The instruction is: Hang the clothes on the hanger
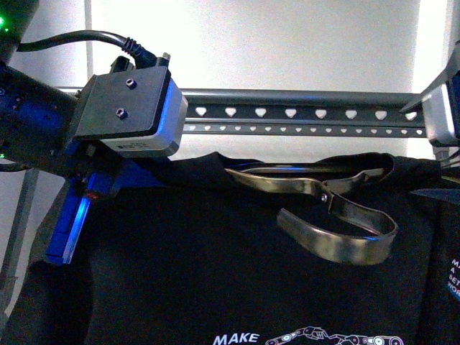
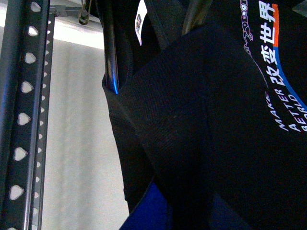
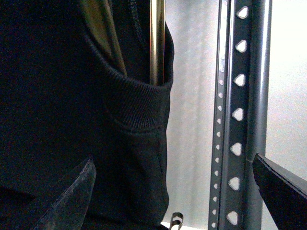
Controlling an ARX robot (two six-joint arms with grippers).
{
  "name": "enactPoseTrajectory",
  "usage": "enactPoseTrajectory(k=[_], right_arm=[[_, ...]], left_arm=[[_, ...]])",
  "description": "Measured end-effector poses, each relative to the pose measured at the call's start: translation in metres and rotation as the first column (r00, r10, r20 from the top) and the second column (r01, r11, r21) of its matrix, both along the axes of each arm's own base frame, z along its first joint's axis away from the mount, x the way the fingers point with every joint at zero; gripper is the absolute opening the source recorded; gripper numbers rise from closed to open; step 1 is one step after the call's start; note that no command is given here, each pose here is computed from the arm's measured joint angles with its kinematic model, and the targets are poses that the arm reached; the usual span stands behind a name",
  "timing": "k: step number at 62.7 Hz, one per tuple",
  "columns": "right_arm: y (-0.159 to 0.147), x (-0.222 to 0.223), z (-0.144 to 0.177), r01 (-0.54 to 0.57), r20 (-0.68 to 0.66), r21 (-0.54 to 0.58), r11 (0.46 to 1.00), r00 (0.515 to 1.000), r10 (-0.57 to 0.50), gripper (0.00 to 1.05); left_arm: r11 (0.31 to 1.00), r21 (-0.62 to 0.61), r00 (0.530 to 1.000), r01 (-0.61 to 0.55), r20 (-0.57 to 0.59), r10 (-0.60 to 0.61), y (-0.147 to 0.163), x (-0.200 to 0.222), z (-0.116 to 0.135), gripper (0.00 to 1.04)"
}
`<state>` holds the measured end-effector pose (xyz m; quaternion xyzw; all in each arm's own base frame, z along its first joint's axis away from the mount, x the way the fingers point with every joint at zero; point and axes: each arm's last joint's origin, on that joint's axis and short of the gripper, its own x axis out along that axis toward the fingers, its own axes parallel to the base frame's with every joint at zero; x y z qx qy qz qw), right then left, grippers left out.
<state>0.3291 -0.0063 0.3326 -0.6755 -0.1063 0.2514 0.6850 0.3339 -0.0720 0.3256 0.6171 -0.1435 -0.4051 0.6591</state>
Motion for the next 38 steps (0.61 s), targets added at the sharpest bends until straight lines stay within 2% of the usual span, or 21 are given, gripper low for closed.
enactPoseTrajectory(k=[14, 20, 24, 34, 38], right_arm=[[0.009, 0.026, -0.003, 0.048, -0.03, 0.023, 0.999, 0.998, -0.048, 0.96], [0.009, 0.036, -0.007, 0.07, -0.051, 0.05, 0.996, 0.996, -0.067, 0.75], [0.009, 0.038, -0.009, 0.077, -0.062, 0.055, 0.995, 0.995, -0.074, 0.66], [0.011, 0.041, -0.011, 0.071, -0.063, 0.074, 0.995, 0.996, -0.067, 0.31], [0.011, 0.04, -0.011, 0.066, -0.061, 0.079, 0.995, 0.996, -0.062, 0.23]], left_arm=[[1.0, 0.0, 1.0, 0.0, 0.0, 0.0, 0.0, 0.0, 0.0, 0.04], [1.0, 0.001, 1.0, -0.002, 0.0, 0.002, 0.0, 0.0, 0.0, 0.04], [1.0, 0.002, 1.0, -0.003, 0.001, 0.003, 0.0, 0.0, 0.0, 0.04], [1.0, 0.002, 1.0, -0.005, 0.001, 0.005, 0.0, 0.0, 0.0, 0.04], [1.0, 0.002, 1.0, -0.005, 0.0, 0.005, 0.0, 0.0, 0.0, 0.04]])
